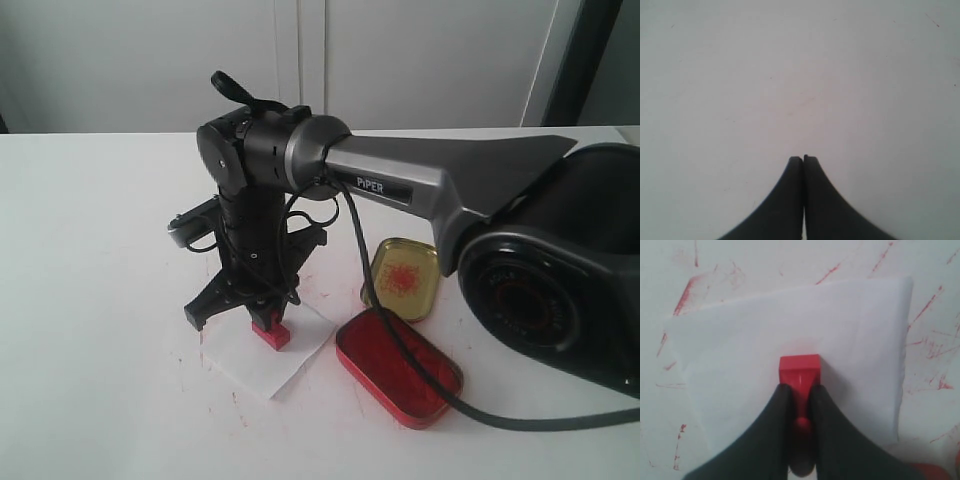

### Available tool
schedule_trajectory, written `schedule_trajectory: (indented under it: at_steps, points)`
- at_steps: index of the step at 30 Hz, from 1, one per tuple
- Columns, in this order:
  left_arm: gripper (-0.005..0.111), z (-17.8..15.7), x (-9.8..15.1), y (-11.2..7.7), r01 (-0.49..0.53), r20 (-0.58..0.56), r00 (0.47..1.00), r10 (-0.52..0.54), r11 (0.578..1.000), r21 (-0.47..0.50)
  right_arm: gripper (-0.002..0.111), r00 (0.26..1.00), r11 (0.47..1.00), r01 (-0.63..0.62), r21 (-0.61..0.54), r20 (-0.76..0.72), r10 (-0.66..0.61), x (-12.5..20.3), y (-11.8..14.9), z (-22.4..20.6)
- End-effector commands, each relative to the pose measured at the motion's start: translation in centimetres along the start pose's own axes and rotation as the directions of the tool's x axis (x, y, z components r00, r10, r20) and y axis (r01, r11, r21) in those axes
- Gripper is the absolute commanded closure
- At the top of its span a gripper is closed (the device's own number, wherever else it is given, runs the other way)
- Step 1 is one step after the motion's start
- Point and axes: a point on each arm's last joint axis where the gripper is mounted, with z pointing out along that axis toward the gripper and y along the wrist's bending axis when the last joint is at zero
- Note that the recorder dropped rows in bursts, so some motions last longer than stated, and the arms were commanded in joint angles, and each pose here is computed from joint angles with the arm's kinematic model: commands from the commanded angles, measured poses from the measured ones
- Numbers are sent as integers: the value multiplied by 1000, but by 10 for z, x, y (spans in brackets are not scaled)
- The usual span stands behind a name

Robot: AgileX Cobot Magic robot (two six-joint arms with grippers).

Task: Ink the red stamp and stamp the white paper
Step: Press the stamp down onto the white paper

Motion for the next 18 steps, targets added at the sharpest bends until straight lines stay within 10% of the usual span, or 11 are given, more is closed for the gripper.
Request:
schedule_trajectory:
  at_steps: [1, 18]
  points:
    - [107, 1, 2, -1, 1, -3, 1000, -1, 1000, 10, 108, 993, 1000, 11, -3, -121, -11, 6, 1, 64]
    - [107, 1, 2, -1, 1, -3, 1000, -1, 1000, 10, 108, 992, 1000, -6, -19, -129, 3, 6, 2, 78]
